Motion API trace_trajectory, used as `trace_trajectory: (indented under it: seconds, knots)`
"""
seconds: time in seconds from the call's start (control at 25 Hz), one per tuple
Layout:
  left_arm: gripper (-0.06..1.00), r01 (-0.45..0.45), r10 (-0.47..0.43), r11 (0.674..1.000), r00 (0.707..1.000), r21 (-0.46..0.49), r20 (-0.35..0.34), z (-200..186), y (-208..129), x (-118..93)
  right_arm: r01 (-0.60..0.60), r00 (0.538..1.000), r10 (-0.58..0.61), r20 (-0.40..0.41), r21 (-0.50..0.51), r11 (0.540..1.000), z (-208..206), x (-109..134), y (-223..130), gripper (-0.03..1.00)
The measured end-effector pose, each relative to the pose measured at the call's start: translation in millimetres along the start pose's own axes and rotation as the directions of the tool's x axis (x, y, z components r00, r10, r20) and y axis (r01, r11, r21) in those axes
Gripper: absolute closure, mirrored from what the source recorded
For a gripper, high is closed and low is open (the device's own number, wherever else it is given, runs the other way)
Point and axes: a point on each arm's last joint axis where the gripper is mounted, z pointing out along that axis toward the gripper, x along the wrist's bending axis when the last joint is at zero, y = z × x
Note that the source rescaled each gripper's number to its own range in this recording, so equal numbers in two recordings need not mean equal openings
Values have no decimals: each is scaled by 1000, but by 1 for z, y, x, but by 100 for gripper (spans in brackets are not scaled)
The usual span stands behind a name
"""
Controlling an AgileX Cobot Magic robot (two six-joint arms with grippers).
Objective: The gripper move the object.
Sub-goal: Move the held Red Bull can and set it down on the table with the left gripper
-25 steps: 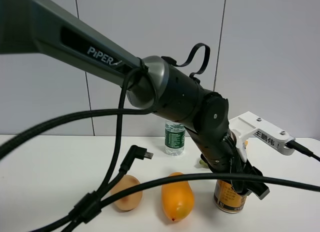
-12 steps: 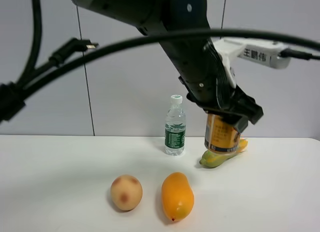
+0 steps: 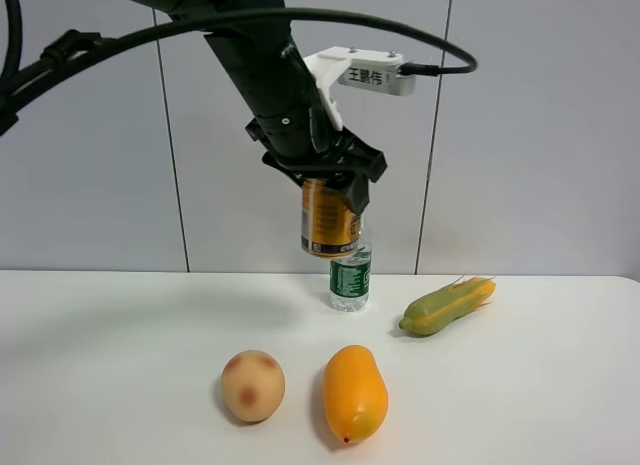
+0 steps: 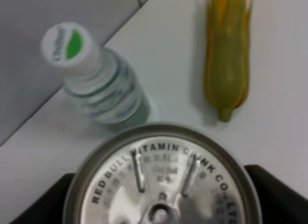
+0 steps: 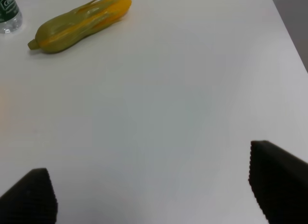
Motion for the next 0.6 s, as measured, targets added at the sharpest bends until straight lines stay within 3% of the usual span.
trace_trajectory:
  seconds: [0.2,0.32,0.6]
  knots:
    - [93,69,-69,998,996,9,-65,6,-15,41,0,1000,0,0,0,1000,0,0,0,-3]
    - [93,95,-95,995,992,3,-88,12,-27,55,0,1000,0,0,0,1000,0,0,0,-3]
    - [93,98,-105,993,990,-68,-99,33,-61,57,0,1000,0,0,0,1000,0,0,0,-3]
